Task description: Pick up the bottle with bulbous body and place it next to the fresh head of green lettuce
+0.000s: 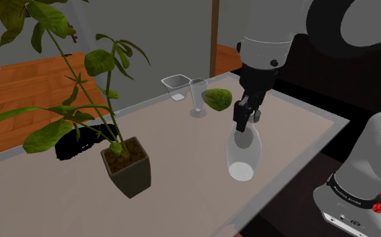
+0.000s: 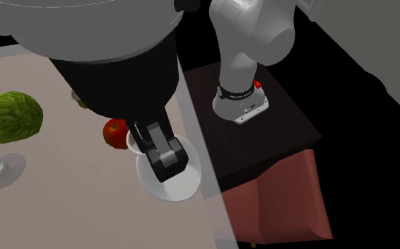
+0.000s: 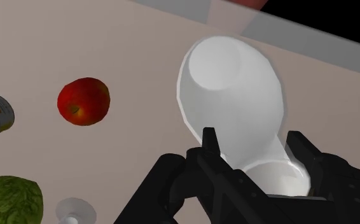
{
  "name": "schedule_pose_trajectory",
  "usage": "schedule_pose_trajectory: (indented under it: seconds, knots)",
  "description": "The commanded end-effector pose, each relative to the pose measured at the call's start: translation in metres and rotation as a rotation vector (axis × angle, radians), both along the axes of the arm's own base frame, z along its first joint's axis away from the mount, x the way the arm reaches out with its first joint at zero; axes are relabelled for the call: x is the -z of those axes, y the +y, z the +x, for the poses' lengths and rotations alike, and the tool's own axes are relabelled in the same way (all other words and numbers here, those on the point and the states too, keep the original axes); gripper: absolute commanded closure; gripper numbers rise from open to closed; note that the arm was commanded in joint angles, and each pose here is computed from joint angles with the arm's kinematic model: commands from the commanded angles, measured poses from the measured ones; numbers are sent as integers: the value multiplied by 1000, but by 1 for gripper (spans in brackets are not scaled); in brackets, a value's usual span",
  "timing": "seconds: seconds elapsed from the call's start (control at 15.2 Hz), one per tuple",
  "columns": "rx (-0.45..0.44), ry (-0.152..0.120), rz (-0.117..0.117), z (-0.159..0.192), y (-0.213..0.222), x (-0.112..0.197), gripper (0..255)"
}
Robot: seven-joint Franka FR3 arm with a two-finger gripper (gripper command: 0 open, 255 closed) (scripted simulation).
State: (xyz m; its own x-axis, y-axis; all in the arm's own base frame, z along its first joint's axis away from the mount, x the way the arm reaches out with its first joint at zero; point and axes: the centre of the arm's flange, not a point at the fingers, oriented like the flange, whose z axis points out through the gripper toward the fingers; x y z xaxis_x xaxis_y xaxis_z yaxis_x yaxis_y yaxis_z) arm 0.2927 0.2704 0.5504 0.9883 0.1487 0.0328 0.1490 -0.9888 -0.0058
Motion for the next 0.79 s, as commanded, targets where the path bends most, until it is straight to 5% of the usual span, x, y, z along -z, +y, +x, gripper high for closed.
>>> schedule_pose_trajectory:
  seconds: [0.0,0.73]
  knots:
    - [0,0,0,0,0,-13,255]
    - [0,0,0,0,0,-71,255]
